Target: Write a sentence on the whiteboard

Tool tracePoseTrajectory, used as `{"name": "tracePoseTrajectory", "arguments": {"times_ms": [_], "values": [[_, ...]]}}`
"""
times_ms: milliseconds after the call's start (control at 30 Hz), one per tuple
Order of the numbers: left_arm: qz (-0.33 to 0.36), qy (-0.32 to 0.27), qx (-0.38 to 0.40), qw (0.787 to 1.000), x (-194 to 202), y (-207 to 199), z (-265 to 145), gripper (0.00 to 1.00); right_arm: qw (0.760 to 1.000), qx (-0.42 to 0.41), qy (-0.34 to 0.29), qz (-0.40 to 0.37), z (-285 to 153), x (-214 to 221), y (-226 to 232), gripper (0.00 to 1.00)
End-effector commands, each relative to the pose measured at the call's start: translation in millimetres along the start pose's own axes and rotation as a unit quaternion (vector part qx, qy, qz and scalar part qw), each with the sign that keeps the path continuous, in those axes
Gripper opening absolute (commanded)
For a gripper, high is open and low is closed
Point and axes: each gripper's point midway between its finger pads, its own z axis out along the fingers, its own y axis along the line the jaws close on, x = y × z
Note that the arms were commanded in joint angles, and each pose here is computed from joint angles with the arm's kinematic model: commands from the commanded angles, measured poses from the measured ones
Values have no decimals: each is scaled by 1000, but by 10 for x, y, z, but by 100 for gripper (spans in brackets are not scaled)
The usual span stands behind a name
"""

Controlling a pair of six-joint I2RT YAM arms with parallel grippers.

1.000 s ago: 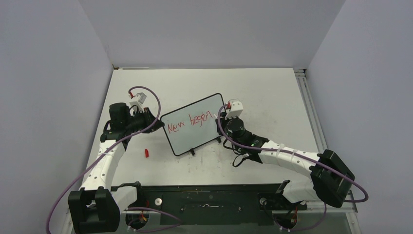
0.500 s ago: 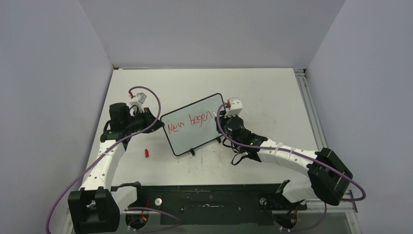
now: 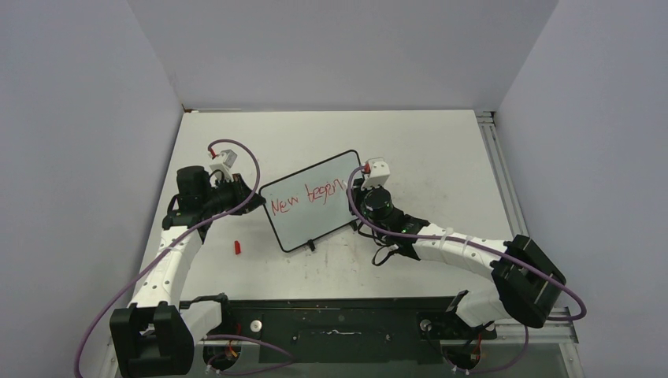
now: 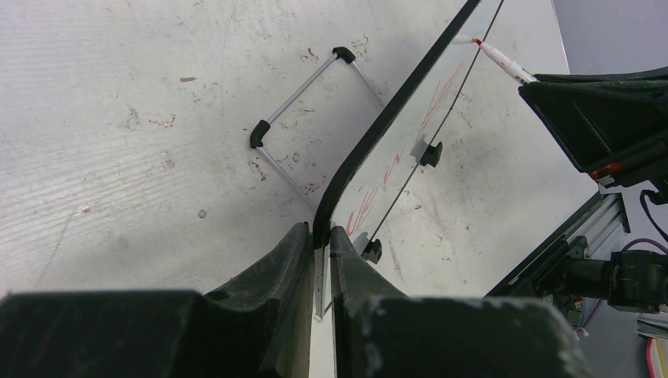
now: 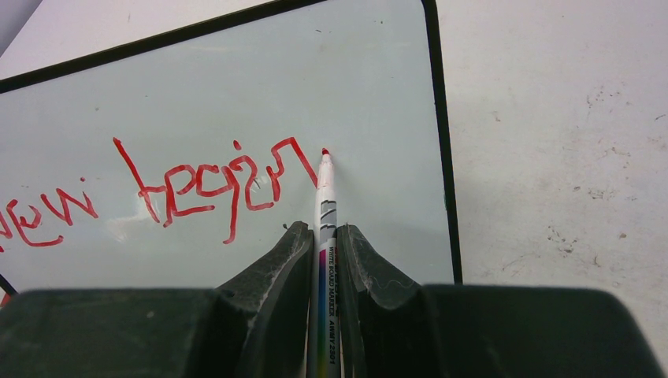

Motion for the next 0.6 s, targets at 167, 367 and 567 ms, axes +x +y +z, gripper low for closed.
{"name": "tracePoseTrajectory", "arguments": {"times_ms": [167, 367, 567], "values": [[20, -18, 4, 1000, -95, -53, -39, 0, 1000, 2, 2, 23, -40, 88, -62, 5], [21, -19, 4, 1000, -100, -55, -42, 0, 1000, 2, 3, 25, -59, 96, -70, 5], [21, -19, 3, 1000, -102, -53, -42, 0, 1000, -5, -7, 28, -74, -9, -24, 5]]}}
